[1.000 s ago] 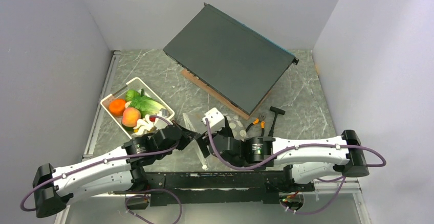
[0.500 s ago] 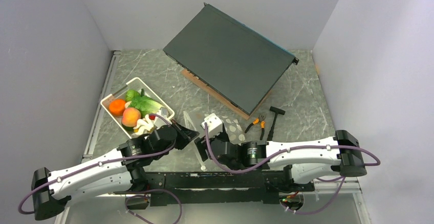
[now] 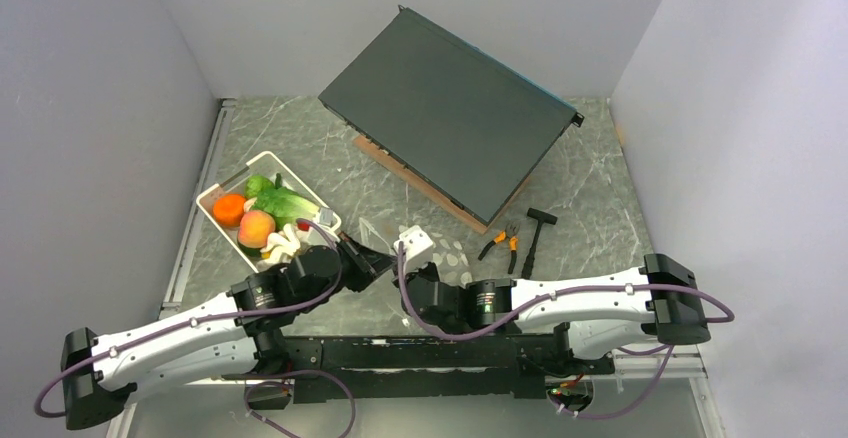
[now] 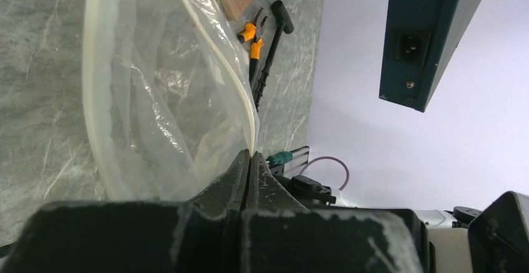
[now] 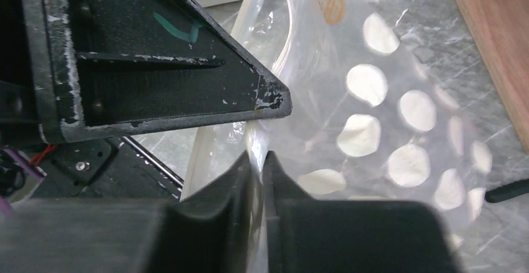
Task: Place the food in the zip-top bag and seal the zipper
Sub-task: Pick up the zipper food storage bag at the center of the board, then open the zipper of the food storage bag.
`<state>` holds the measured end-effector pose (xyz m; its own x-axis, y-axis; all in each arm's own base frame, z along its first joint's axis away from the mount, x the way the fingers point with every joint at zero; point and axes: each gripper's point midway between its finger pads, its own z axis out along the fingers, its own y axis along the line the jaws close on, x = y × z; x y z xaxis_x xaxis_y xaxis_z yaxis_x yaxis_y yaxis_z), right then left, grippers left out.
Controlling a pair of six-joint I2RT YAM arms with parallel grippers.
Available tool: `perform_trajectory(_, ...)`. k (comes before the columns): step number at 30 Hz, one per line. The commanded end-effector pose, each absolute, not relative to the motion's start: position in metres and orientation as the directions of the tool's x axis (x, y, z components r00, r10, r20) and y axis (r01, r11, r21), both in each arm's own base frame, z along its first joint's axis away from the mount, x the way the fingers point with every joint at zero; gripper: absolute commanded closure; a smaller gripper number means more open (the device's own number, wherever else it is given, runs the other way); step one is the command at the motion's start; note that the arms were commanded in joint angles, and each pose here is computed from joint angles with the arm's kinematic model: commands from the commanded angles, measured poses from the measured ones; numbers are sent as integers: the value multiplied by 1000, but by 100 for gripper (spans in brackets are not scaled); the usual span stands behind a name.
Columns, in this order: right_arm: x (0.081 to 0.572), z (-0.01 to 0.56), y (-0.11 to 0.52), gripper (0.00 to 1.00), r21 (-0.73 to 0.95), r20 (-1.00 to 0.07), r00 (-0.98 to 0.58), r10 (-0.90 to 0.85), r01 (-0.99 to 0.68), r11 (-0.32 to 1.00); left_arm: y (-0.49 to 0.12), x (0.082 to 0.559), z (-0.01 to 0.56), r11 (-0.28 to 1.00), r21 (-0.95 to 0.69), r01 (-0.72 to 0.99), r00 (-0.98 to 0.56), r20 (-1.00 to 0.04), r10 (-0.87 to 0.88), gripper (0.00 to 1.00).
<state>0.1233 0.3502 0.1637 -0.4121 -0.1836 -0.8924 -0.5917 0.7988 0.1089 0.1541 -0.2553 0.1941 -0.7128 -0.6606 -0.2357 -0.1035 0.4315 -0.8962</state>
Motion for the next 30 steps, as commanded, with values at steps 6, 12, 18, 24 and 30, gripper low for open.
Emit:
perform_trajectory(6,130,184,353,100,220,-898,-437,-57,-555,802,-231,151,201,550,-826,-123,-697,-322,-640,46)
perform_trajectory(12,132,195,351,100,275,-887,-461,-10,-547,791,-216,148,235,512,-858,32,-664,-401,-631,0)
perform_trajectory(18,136,210,344,100,323,-878,-477,39,-530,784,-186,144,191,549,-825,-132,-636,-354,-685,9)
perform_trajectory(24,135,219,346,100,341,-878,-476,51,-547,764,-209,152,198,483,-876,-13,-632,-367,-683,12)
perform_trajectory(30,134,221,348,100,338,-879,-476,43,-556,760,-217,159,197,631,-775,-29,-653,-463,-599,22)
